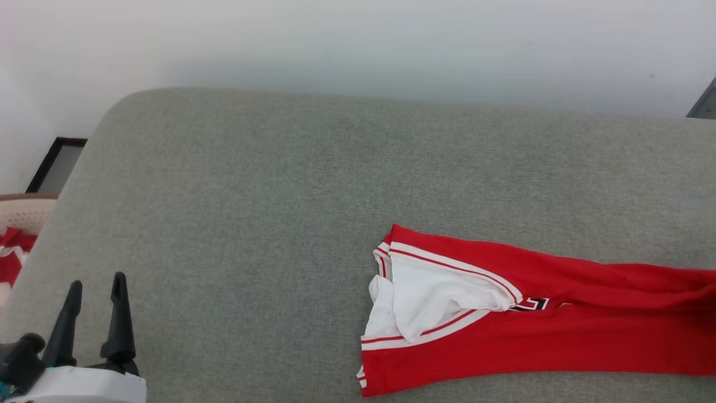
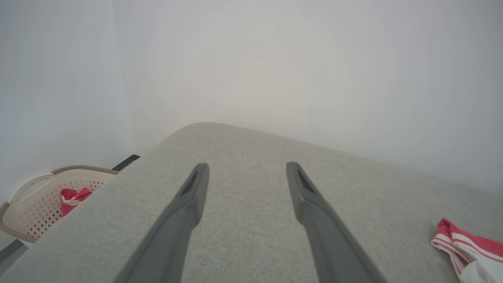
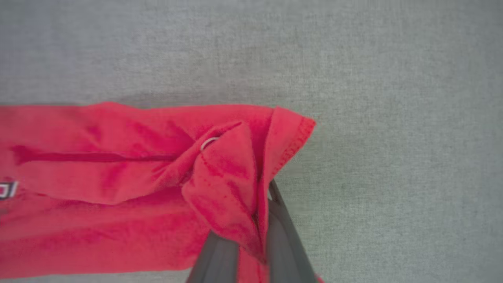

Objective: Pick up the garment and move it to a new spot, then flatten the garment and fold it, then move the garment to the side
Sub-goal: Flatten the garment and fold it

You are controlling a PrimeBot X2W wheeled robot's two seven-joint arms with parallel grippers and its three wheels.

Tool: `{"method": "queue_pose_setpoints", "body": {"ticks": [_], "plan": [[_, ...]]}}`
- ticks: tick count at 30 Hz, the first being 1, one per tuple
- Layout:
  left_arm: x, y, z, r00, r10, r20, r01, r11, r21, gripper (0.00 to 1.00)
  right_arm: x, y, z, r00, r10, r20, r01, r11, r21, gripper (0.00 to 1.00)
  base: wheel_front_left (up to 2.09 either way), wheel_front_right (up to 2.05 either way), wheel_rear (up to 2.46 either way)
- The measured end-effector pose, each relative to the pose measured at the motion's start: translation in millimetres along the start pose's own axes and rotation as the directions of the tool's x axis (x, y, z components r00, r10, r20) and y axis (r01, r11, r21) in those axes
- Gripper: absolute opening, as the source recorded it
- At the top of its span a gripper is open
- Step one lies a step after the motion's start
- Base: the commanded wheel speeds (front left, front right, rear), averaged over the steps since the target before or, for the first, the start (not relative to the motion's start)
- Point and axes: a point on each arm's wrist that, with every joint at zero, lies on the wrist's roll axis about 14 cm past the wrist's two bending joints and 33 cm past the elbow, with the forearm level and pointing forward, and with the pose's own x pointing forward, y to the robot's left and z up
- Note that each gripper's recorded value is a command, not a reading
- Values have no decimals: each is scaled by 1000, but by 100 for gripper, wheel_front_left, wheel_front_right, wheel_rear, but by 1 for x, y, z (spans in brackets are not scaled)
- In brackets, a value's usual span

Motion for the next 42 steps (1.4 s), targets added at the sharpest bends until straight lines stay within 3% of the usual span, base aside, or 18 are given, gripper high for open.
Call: {"method": "queue_pose_setpoints", "body": {"ticks": [8, 14, 22, 31, 37, 41, 42], "plan": [[-7, -3, -2, 1000, -10, -6, 9, 1000, -15, 100, -29, 66, 7, 974, 220, 52, -215, 973, -89, 0, 0, 0, 0], [-10, -4, -2, 1000, -14, -3, 14, 1000, -23, 100, -49, 136, 9, 913, 402, 73, -384, 905, -186, 0, 0, 0, 0], [-15, -2, -4, 1000, -3, -14, 3, 999, -36, 100, -57, 230, 12, 813, 580, 51, -545, 789, -285, 0, 0, 0, 0], [-20, 6, -5, 999, 23, -22, -24, 999, -45, 100, -45, 310, 0, 745, 665, -44, -635, 688, -350, 0, 0, 0, 0], [-22, 9, -8, 999, 42, -30, -44, 998, -51, 100, -27, 343, -18, 737, 665, -120, -657, 662, -361, 0, 0, 0, 0], [-25, 14, -9, 998, 59, -38, -61, 997, -52, 100, -12, 352, -33, 749, 641, -168, -651, 662, -372, 0, 0, 0, 0], [-25, 15, -9, 997, 62, -37, -64, 997, -52, 100, -10, 353, -35, 751, 637, -177, -650, 663, -372, 6, 0, 0, 0]]}}
